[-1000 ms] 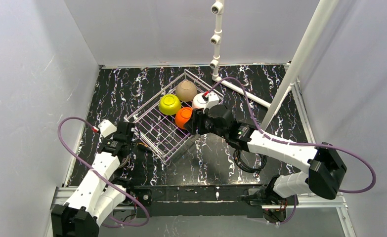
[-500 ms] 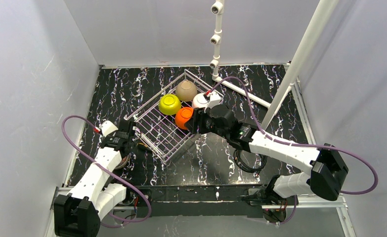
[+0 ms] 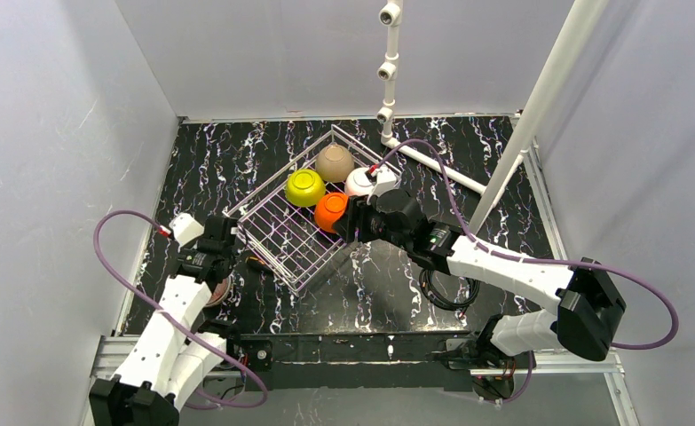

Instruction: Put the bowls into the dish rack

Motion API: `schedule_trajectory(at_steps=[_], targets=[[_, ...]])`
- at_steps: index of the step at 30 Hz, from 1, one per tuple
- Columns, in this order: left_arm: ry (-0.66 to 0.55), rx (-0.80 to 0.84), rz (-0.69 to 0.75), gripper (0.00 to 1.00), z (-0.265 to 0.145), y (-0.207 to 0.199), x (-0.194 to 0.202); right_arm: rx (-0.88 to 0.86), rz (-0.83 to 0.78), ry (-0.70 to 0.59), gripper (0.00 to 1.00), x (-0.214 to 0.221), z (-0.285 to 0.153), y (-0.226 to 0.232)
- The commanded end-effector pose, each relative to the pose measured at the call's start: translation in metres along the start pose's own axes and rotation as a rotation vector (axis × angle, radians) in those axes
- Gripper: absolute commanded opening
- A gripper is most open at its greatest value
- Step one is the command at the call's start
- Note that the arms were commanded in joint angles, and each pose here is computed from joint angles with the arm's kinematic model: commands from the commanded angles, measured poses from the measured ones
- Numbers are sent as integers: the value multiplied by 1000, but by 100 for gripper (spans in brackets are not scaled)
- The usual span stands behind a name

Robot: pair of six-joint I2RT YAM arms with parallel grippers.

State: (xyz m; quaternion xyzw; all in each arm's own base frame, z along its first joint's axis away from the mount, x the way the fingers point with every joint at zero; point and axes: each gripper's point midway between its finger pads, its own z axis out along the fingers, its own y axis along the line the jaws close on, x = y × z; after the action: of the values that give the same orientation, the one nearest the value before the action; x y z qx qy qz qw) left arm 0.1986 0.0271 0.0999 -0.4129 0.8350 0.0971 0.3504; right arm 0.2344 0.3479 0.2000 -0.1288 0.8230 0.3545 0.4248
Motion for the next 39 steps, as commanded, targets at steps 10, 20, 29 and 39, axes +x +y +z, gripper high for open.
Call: schedule_trajectory(at_steps=[10, 20, 29, 39], targets=[[-140, -40, -69, 0, -39, 28, -44, -5, -12, -66, 64, -20, -5, -1], [-233, 93, 44, 0, -93, 18, -96, 5, -14, -88, 65, -26, -9, -3], [-150, 469, 128, 0, -152, -53, -114, 7, -21, -103, 65, -30, -14, -3], [54, 864, 18, 0, -194, -162, -115, 15, -22, -108, 66, -30, -16, -7]])
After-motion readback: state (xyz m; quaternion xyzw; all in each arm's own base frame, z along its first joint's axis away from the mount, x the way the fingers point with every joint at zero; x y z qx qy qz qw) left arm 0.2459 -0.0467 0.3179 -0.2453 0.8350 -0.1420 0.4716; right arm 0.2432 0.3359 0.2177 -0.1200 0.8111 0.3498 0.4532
